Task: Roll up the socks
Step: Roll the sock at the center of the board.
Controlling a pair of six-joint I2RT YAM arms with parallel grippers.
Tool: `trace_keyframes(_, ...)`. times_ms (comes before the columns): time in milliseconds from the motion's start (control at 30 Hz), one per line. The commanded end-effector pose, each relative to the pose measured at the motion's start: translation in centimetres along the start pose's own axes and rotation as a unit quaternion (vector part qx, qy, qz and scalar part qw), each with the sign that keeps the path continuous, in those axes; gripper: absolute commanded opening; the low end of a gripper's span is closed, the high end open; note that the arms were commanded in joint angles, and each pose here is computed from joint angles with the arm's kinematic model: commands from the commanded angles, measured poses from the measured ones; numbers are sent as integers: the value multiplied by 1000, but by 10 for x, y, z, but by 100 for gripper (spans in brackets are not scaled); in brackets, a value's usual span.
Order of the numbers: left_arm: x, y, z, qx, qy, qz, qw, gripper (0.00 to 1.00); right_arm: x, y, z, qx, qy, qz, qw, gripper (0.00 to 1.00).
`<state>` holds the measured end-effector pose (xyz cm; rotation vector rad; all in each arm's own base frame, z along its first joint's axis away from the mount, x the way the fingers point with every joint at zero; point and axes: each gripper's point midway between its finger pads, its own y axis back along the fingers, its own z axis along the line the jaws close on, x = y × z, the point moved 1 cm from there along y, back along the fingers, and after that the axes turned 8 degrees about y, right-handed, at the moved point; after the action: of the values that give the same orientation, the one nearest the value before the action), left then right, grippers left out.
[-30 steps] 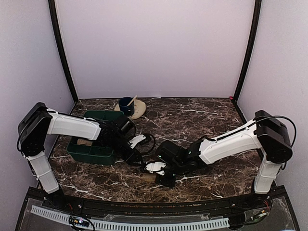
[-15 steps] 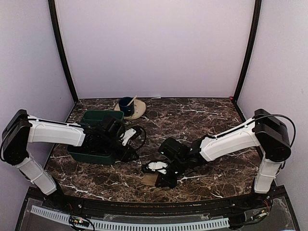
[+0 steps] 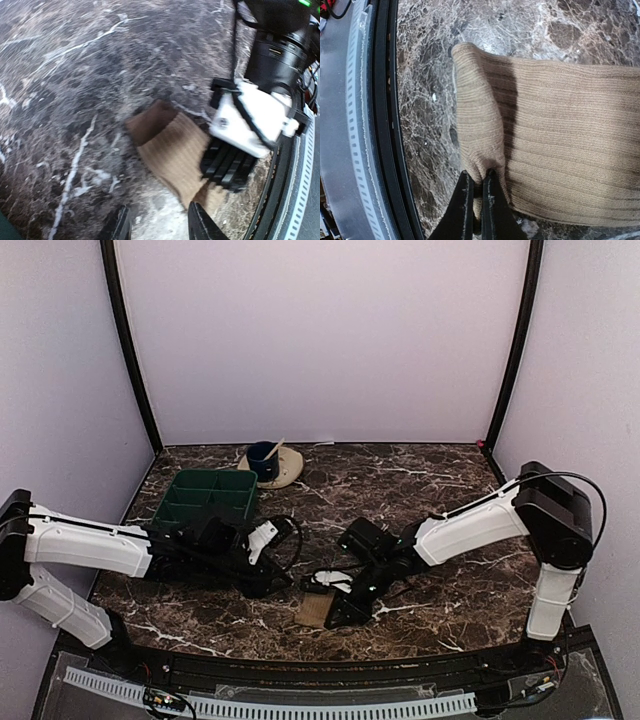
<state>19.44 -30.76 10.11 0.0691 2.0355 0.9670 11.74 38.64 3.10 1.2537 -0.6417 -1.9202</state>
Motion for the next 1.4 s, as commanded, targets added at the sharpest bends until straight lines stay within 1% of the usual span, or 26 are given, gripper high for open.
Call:
trace_keyframes(0, -2, 2, -16, 2, -41, -27, 999, 40, 38, -7, 3, -41, -65, 52, 996, 0)
trace_keyframes(133, 8, -1, -22, 5, -64, -16, 998, 41, 40, -7, 3, -67, -84, 51, 993, 0)
trace_keyframes(367, 21, -5, -36, -2, -124, -2, 992, 41, 40, -7, 6, -101, -104, 48, 988, 0)
trace_keyframes(600, 29, -12, -51, -2, -184, 22, 983, 42, 39, -5, 5, -116, -115, 51, 985, 0)
trace_keyframes(733, 36, -18, -61, 3, -217, 47, 975, 43, 39, -5, 3, -117, -117, 54, 985, 0)
trace_keyframes(967, 44, -28, -72, 12, -255, 77, 964, 43, 39, -5, -1, -117, -120, 57, 984, 0)
trace_keyframes(1367, 48, -34, -81, 19, -299, 89, 950, 43, 41, -4, -2, -119, -123, 62, 983, 0)
